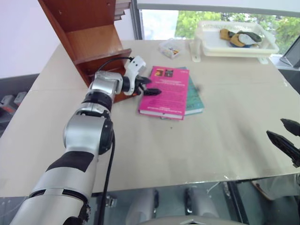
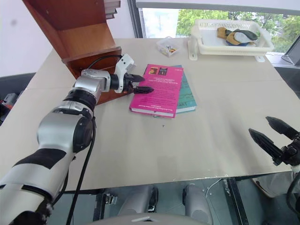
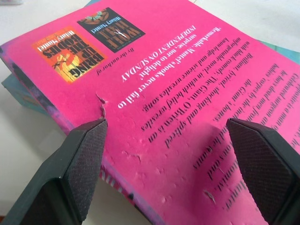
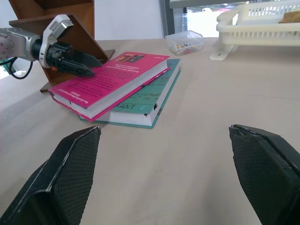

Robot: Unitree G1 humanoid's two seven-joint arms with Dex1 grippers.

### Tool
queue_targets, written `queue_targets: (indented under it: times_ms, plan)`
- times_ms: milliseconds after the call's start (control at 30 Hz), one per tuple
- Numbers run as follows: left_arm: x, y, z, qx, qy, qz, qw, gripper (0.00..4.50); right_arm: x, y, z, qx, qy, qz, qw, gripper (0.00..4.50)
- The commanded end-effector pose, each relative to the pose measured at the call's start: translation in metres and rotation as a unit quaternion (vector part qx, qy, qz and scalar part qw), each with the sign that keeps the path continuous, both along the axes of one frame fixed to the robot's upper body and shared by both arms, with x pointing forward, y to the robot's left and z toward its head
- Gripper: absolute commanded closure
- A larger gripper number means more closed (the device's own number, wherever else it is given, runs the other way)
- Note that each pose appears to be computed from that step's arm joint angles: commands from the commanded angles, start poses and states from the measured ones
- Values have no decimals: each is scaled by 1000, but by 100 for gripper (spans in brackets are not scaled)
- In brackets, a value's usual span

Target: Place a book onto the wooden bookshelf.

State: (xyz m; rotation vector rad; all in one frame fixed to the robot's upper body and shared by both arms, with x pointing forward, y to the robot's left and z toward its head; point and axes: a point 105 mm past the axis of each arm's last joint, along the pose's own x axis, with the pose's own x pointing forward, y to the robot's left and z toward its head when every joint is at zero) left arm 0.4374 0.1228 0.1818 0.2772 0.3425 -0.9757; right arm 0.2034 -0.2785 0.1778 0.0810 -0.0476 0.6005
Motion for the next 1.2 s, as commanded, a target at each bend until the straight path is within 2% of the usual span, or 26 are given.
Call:
queue_targets:
  times_ms: [33, 400, 500, 600, 733, 867, 933, 1033, 1200]
  plan:
    - [-4, -4, 23, -26, -16, -30, 999, 13, 3, 0, 9, -10, -19, 6, 1000, 0]
    - [-28, 12, 14, -17, 18, -85, 996, 13, 4, -1, 10, -13, -19, 7, 1000, 0]
    - [-21, 17, 28, -56, -8, -52, 997, 13, 4, 0, 10, -13, -19, 8, 1000, 0]
    - [-11, 27, 46, -143, -14, 6, 990, 13, 5, 0, 10, -13, -19, 8, 1000, 0]
    - [-10, 32, 44, -233, 30, 33, 971, 13, 5, -1, 10, -14, -20, 8, 1000, 0]
    - [-18, 27, 18, -268, 81, 20, 960, 13, 6, -1, 10, -15, -22, 8, 1000, 0]
    - [-20, 27, 10, -274, 81, 24, 958, 13, 5, -1, 11, -15, -22, 7, 1000, 0]
    - [-21, 28, 11, -295, 68, 27, 953, 13, 3, -2, 11, -17, -22, 5, 1000, 0]
    - [-38, 23, 12, -295, 51, -13, 954, 13, 2, -3, 11, -17, -22, 2, 1000, 0]
